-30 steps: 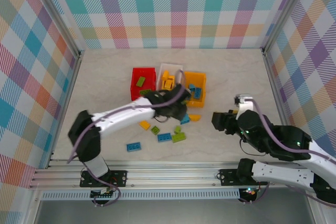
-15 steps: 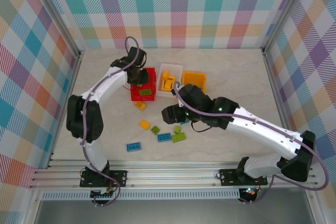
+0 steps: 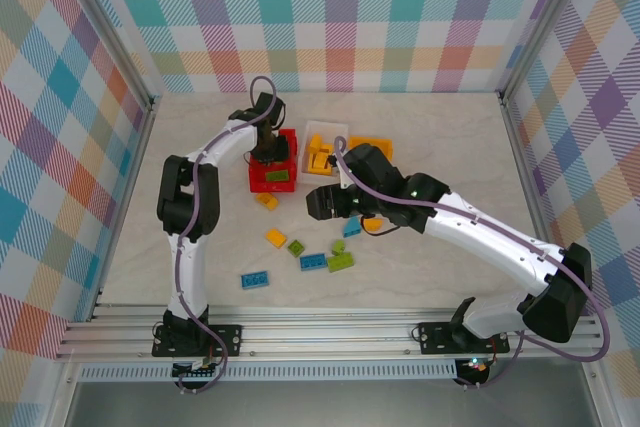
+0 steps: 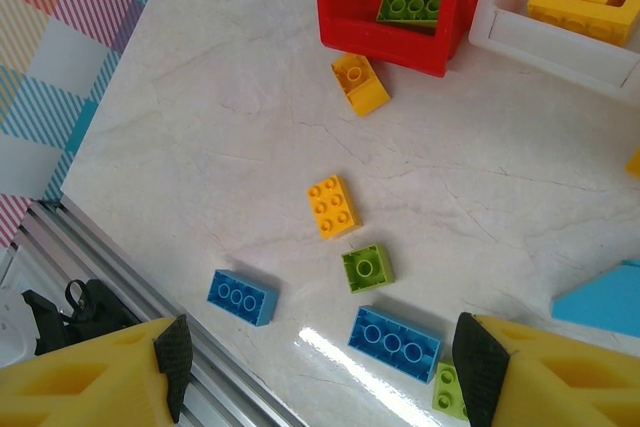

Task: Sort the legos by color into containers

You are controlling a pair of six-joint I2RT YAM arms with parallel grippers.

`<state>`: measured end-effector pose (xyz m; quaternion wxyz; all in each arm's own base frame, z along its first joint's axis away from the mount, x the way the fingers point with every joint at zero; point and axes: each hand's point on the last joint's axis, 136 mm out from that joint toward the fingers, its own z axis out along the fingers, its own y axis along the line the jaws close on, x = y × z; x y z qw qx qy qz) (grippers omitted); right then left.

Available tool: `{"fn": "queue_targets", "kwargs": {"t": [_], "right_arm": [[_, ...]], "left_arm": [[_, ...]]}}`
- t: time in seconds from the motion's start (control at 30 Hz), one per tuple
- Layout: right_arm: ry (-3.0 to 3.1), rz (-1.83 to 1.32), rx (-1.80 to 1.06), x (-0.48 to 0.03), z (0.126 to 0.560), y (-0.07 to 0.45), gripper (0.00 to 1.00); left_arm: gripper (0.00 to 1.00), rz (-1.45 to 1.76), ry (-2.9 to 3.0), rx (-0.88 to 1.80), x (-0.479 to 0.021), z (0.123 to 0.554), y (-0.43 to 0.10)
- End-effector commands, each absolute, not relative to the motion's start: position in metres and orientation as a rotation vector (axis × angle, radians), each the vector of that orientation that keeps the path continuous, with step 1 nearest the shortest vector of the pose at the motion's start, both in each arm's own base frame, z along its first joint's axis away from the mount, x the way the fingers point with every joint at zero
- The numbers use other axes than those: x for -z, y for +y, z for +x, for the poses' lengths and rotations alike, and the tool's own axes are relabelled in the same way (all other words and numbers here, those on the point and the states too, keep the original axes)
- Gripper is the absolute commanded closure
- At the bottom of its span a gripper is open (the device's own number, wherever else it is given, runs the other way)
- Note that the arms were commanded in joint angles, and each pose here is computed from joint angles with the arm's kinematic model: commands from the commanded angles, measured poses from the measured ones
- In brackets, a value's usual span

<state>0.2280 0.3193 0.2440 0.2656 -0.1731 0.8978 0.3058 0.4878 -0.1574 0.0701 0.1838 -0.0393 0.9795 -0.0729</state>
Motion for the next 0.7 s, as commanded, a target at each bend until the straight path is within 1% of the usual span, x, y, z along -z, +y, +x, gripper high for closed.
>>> {"fn": "queue_targets", "kwargs": {"t": [0.0,0.13,0.23,0.33,0.4,0.5,0.67], "right_arm": [[2.425,-0.470,-0.869,-0.242,0.225,0.321,0.28],[2.432,-0.470,-0.857,-0.237,0.224,0.318,0.28],[2.438,-0.486,-0.858,-0.233,0.222,0.318,0.28],[2.419,-0.583,-0.870,-0.229,0.214,0.323,0.30],[2.363,-0.763,-0.880,-0.224,0.199,0.337,0.29],[2.253,-1.120,-0.836,-0.205,0.163,0.365,0.26],[2.157,-1.535,-0.744,-0.161,0.121,0.406,0.19]], "left_arm": [[0.58,-0.108,2.757,0.228,-0.079,0.491,-0.157],[0.52,-0.107,2.717,0.254,-0.102,0.486,-0.158],[0.52,-0.109,2.681,0.269,-0.126,0.481,-0.156],[0.55,-0.116,2.624,0.293,-0.158,0.468,-0.156],[0.55,-0.126,2.586,0.305,-0.179,0.455,-0.154],[0.55,-0.143,2.524,0.326,-0.212,0.425,-0.151],[0.55,-0.288,2.424,0.358,-0.256,0.351,-0.120]]}}
